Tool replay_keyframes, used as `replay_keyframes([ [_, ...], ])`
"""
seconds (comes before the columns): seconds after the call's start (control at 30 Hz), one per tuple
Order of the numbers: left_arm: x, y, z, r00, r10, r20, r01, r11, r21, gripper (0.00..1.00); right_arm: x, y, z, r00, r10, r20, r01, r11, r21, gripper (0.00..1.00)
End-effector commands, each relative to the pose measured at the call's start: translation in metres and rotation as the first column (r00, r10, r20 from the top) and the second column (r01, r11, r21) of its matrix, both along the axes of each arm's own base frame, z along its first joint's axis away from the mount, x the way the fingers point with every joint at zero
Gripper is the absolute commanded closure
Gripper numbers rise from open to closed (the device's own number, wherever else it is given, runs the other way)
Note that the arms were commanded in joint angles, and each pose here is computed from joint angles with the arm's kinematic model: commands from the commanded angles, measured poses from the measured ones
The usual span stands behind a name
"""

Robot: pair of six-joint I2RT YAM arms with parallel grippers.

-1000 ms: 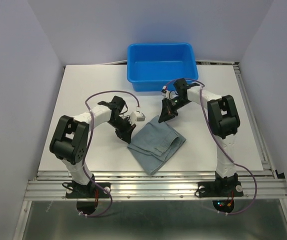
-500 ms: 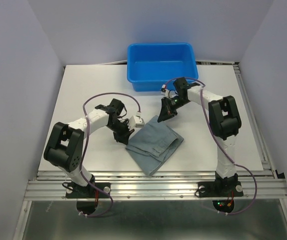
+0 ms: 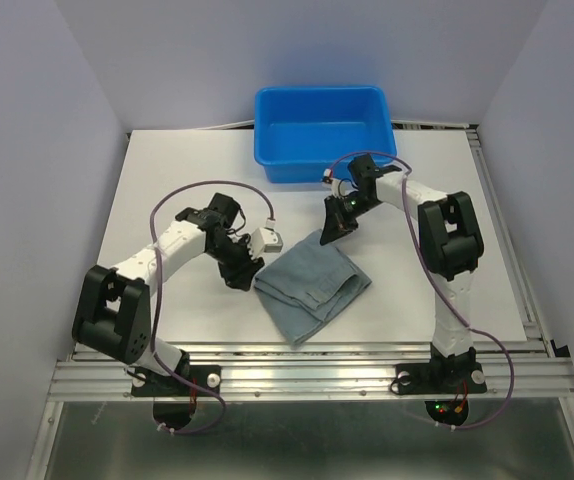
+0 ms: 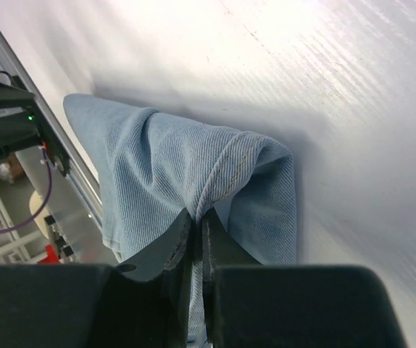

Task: Fold and stack the skirts
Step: Fold the skirt

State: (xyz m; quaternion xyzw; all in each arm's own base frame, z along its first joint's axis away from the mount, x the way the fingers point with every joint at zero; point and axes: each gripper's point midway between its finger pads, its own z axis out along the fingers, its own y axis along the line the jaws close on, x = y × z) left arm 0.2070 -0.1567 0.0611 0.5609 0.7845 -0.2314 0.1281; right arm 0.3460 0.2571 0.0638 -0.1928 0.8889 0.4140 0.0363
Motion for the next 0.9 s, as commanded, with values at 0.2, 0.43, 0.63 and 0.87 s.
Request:
replay_keyframes([
  [0.2, 0.016, -0.065, 0.076, 0.951, -0.064, 0.303, 0.114, 0.982, -0.15, 0.49, -0.02, 0.005, 0.0, 0.993, 0.091, 0.079, -0.088, 0.995, -0.036, 0.99],
  [0.43, -0.032, -0.124, 0.041, 0.889, -0.269, 0.371, 0.32, 0.944, -0.083, 0.5, -0.018, 0.001, -0.007, 0.994, 0.081, 0.075, -0.076, 0.995, -0.069, 0.99],
  [0.63, -0.04, -0.15, 0.026, 0.866, -0.282, 0.413, 0.339, 0.938, -0.069, 0.5, -0.021, -0.001, -0.013, 0.995, 0.085, 0.061, -0.08, 0.994, -0.077, 0.99],
  [0.87, -0.054, -0.17, 0.017, 0.843, -0.334, 0.422, 0.394, 0.917, -0.06, 0.5, -0.023, -0.001, -0.016, 0.995, 0.086, 0.049, -0.082, 0.994, -0.076, 0.99],
])
